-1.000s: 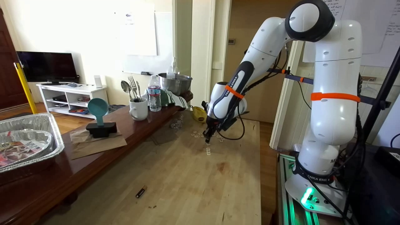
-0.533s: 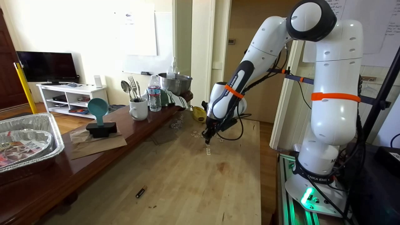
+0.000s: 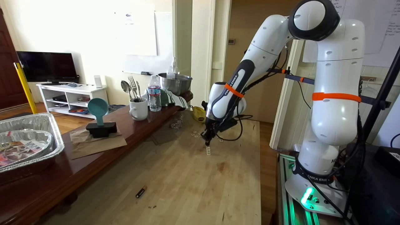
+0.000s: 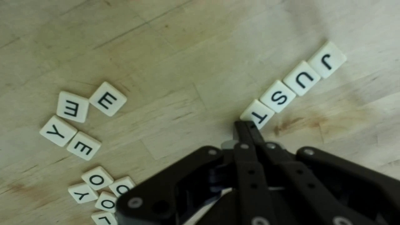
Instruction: Form a new word using four tiles
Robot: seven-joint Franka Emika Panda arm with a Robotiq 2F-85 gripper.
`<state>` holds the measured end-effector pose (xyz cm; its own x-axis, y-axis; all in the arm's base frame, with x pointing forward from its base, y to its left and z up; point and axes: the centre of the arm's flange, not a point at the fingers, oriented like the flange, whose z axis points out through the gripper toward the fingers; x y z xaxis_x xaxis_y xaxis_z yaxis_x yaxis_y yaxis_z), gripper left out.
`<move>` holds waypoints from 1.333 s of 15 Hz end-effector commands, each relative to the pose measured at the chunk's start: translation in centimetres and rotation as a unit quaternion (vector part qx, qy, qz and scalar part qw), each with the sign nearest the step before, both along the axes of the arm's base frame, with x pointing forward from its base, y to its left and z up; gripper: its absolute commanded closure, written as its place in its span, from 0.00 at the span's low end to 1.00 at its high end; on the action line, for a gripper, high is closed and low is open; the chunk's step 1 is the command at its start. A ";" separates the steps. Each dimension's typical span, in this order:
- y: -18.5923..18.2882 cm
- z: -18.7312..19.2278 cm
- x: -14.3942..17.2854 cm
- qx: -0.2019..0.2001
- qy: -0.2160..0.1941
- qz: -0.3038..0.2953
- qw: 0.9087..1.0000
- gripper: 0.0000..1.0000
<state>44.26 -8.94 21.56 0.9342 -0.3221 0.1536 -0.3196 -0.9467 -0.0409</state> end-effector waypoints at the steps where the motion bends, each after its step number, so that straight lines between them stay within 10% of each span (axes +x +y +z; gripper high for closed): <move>1: 1.0 0.1 -0.8 0.010 0.017 -0.020 1.000 1.00; 13: 2.0 5.1 -1.2 -0.016 -0.022 0.000 1.000 1.00; 20: 5.1 8.2 -2.2 0.009 -0.015 0.203 0.979 0.36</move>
